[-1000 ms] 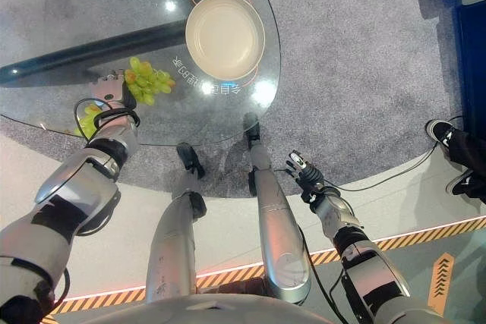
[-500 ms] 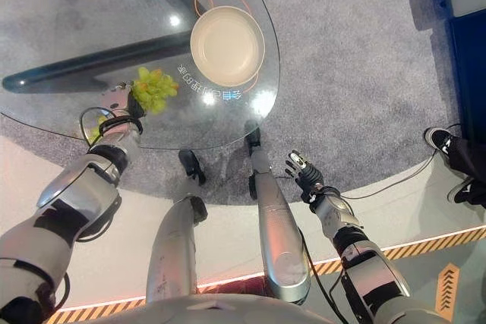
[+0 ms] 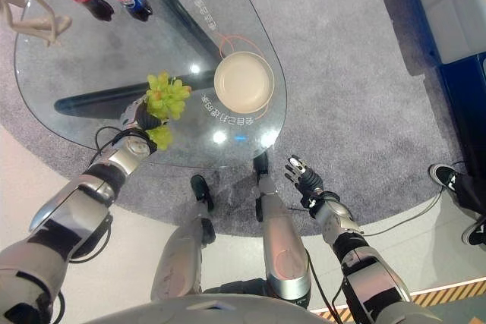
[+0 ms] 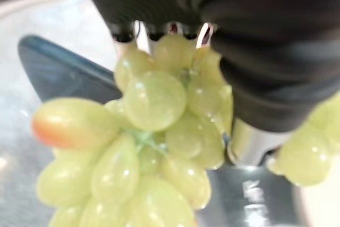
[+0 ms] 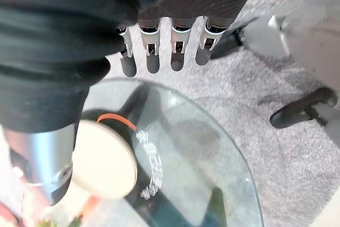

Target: Pick up fruits into the plate

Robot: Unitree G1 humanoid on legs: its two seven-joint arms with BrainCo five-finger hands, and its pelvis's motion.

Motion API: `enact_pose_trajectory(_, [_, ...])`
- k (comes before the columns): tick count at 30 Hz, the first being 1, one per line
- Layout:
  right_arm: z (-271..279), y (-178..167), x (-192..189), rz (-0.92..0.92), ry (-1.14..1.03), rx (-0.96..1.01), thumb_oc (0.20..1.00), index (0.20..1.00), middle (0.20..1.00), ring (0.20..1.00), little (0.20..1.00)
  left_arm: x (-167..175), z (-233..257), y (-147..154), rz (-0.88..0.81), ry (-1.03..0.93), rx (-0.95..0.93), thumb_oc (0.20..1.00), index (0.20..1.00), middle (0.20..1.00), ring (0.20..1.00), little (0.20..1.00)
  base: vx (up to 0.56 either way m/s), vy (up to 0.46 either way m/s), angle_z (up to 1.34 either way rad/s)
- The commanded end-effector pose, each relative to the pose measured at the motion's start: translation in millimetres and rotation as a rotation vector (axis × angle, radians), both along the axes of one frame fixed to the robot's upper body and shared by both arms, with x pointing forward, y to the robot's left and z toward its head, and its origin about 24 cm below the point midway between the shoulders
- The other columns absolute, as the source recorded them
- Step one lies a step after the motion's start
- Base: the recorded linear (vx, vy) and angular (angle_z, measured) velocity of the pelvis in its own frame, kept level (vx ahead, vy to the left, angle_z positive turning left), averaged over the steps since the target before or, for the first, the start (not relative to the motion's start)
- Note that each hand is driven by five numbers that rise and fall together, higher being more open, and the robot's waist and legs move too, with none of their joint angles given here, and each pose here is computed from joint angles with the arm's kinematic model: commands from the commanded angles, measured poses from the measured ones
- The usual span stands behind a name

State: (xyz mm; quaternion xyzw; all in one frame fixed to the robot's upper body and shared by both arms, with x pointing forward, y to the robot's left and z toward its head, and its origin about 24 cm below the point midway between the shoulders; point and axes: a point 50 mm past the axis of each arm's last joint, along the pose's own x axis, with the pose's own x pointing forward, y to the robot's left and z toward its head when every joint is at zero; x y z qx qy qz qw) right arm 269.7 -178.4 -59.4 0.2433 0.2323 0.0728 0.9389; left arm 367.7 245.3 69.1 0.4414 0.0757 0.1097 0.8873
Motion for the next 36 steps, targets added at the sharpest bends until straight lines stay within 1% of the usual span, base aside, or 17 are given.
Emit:
enact_pose_trajectory(1, [-3.1, -11.2, -13.8, -0.039, -0.032, -0.019, 1.0, 1.0, 1.0, 1.0, 1.0, -1.1, 9.4, 0.9, -0.032, -0.079, -0.165, 0.2, 0.2, 0.2, 0.2, 0.2, 0.07, 0.059, 0.14])
enact_pose_trajectory(4, [-1.5, -10.7, -18.1, -0.031, -0.056, -0.024, 1.0, 1.0, 1.0, 1.0, 1.0, -8.0, 3.0, -7.4, -0.102, -0.07, -0.258, 0.2, 0.2, 0.2, 0.2, 0.2, 0.05, 0.031, 0.14])
enact_pose_trajectory(6, [3.4, -7.8, -20.0, 0.017, -0.102, -0.085, 1.0, 1.0, 1.0, 1.0, 1.0, -15.0, -1.8, -16.6, -0.166, -0.061, -0.331, 0.2, 0.2, 0.2, 0.2, 0.2, 0.09, 0.02, 0.06])
enact_pose_trajectory(8, [7.3, -5.1, -19.4, 0.041, -0.123, -0.104, 1.0, 1.0, 1.0, 1.0, 1.0, -17.9, -2.7, -20.3, -0.196, -0.056, -0.362, 0.2, 0.2, 0.2, 0.2, 0.2, 0.07, -0.003, 0.13])
enact_pose_trajectory(9, [14.2, 0.7, -19.4, 0.105, -0.166, -0.126, 1.0, 1.0, 1.0, 1.0, 1.0, -23.4, -3.0, -23.6, -0.247, -0.044, -0.425, 0.2, 0.2, 0.2, 0.2, 0.2, 0.07, -0.012, 0.13])
enact_pose_trajectory(10, [15.2, 1.6, -19.6, 0.112, -0.169, -0.126, 1.0, 1.0, 1.0, 1.0, 1.0, -24.7, -3.5, -24.4, -0.253, -0.039, -0.434, 0.2, 0.2, 0.2, 0.2, 0.2, 0.14, -0.042, 0.12])
enact_pose_trajectory(11, [23.3, 6.6, -19.4, 0.168, -0.196, -0.132, 1.0, 1.0, 1.0, 1.0, 1.0, -33.5, -7.0, -31.6, -0.329, -0.001, -0.498, 0.2, 0.2, 0.2, 0.2, 0.2, 0.15, -0.045, 0.09])
enact_pose_trajectory(12, [27.1, 8.1, -20.0, 0.209, -0.214, -0.134, 1.0, 1.0, 1.0, 1.0, 1.0, -38.1, -8.2, -34.7, -0.369, 0.017, -0.532, 0.2, 0.2, 0.2, 0.2, 0.2, 0.15, -0.045, 0.08])
enact_pose_trajectory(13, [27.4, 8.3, -20.3, 0.216, -0.216, -0.134, 1.0, 1.0, 1.0, 1.0, 1.0, -38.9, -8.7, -35.1, -0.374, 0.021, -0.536, 0.2, 0.2, 0.2, 0.2, 0.2, 0.12, -0.031, 0.11])
enact_pose_trajectory(16, [37.3, 11.2, -22.7, 0.338, -0.24, -0.108, 1.0, 1.0, 1.0, 1.0, 1.0, -53.5, -13.6, -48.5, -0.514, 0.115, -0.635, 0.2, 0.2, 0.2, 0.2, 0.2, 0.15, -0.019, 0.08])
enact_pose_trajectory(17, [37.7, 11.4, -23.0, 0.343, -0.238, -0.107, 1.0, 1.0, 1.0, 1.0, 1.0, -54.4, -14.1, -49.0, -0.519, 0.121, -0.639, 0.2, 0.2, 0.2, 0.2, 0.2, 0.19, -0.01, 0.02])
enact_pose_trajectory(19, [43.3, 12.2, -25.1, 0.451, -0.245, -0.103, 1.0, 1.0, 1.0, 1.0, 1.0, -64.5, -17.0, -59.7, -0.623, 0.196, -0.713, 0.2, 0.2, 0.2, 0.2, 0.2, 0.19, -0.004, 0.06])
enact_pose_trajectory(22, [51.4, 12.9, -24.4, 0.565, -0.242, -0.089, 1.0, 1.0, 1.0, 1.0, 1.0, -71.3, -17.0, -67.6, -0.722, 0.271, -0.783, 0.2, 0.2, 0.2, 0.2, 0.2, 0.13, 0.003, 0.06])
enact_pose_trajectory(24, [55.8, 13.9, -23.9, 0.607, -0.244, -0.081, 1.0, 1.0, 1.0, 1.0, 1.0, -73.2, -15.2, -72.7, -0.761, 0.295, -0.803, 0.2, 0.2, 0.2, 0.2, 0.2, 0.08, 0.007, 0.19])
enact_pose_trajectory(27, [66.8, 21.3, -23.4, 0.717, -0.254, -0.04, 1.0, 1.0, 1.0, 1.0, 1.0, -77.6, -9.0, -86.5, -0.865, 0.344, -0.874, 0.2, 0.2, 0.2, 0.2, 0.2, 0.07, 0.009, 0.15])
enact_pose_trajectory(32, [74.9, 34.3, -23.9, 0.793, -0.258, 0.008, 1.0, 1.0, 1.0, 1.0, 1.0, -82.4, 1.5, -103.5, -0.985, 0.379, -0.939, 0.2, 0.2, 0.2, 0.2, 0.2, 0.03, 0.004, 0.12])
enact_pose_trajectory(36, [74.6, 49.7, -27.0, 0.856, -0.248, 0.051, 1.0, 1.0, 1.0, 1.0, 1.0, -87.0, 10.6, -122.9, -1.092, 0.383, -0.994, 0.2, 0.2, 0.2, 0.2, 0.2, 0.02, 0.013, 0.07])
